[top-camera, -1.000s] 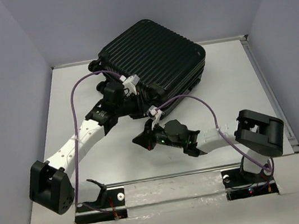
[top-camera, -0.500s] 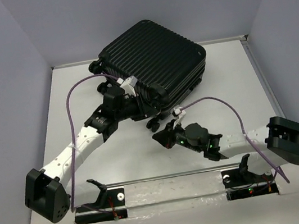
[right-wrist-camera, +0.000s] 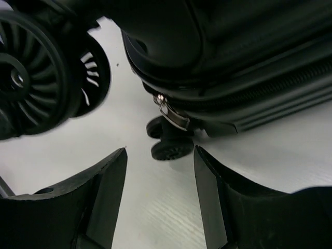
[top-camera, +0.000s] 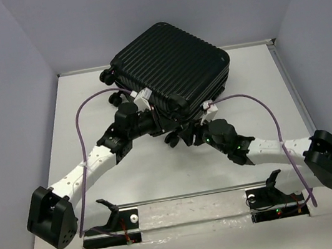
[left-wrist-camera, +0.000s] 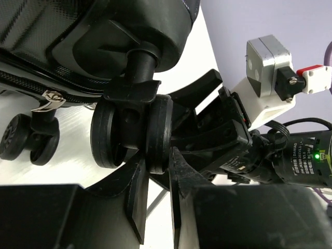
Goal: Pack the luggage
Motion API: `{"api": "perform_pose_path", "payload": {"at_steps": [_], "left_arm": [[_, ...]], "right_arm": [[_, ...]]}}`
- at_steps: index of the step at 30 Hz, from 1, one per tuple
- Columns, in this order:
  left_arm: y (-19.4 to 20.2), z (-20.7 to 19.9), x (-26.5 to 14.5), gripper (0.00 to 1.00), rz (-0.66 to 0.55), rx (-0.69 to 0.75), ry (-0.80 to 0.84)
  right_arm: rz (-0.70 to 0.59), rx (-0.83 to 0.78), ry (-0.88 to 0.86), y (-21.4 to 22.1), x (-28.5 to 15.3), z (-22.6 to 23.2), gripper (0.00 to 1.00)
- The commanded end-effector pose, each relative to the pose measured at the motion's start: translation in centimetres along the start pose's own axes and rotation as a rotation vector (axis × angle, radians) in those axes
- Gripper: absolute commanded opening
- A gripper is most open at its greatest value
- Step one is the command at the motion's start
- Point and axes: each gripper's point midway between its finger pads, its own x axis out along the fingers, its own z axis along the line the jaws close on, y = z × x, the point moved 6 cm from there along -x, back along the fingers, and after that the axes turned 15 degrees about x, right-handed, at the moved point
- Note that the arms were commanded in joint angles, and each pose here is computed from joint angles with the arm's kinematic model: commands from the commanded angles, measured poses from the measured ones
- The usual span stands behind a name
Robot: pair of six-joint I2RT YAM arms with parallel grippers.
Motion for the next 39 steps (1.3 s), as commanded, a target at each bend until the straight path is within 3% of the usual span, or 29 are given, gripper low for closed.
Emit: {"api": "perform_pose_path", "payload": {"at_steps": [1, 7, 10, 12, 24, 27, 28, 31, 39], "left_arm": [[-5.6, -5.0, -0.9, 0.06, -0.284, 0.081, 0.234], [-6.1, -6.1, -1.2, 0.06, -0.328, 0.049, 0.298], [-6.0, -6.7, -1.4, 0.06, -0.343, 0.024, 0.325], [-6.1, -7.2, -1.6, 0.06, -0.351, 0.011, 0.347], [-4.4, -8.7, -0.4, 0.06, -0.318, -0.012, 0.375], [-4.3, -8.8, -0.3, 0.06, -0.316, -0.014, 0.382], [-4.4, -8.8, -0.3, 0.06, -0.318, -0.013, 0.384], [-4.7, -9.1, -0.4, 0.06, -0.329, -0.009, 0.391], [-5.4, -10.2, -0.1, 0.06, -0.346, -0.011, 0.436]], "right_arm": [[-0.114, -0.023, -0.047, -2.6, 1.5, 2.0, 0.6], [-0.205, -0.011, 0.021, -3.4, 2.7, 1.3, 0.57], [-0.237, 0.006, 0.072, -3.4, 3.3, 0.6, 0.45], [-0.264, 0.02, 0.095, -3.4, 3.2, 0.0, 0.43], [-0.338, 0.111, 0.005, -3.8, 3.5, 0.8, 0.32], [-0.36, 0.131, -0.012, -4.1, 3.5, 1.0, 0.19], [-0.362, 0.133, -0.018, -4.1, 3.5, 1.1, 0.1], [-0.385, 0.158, -0.125, -4.2, 3.2, 2.0, 0.07], [-0.095, 0.278, -0.539, 1.7, 6.4, 5.7, 0.07]]}}
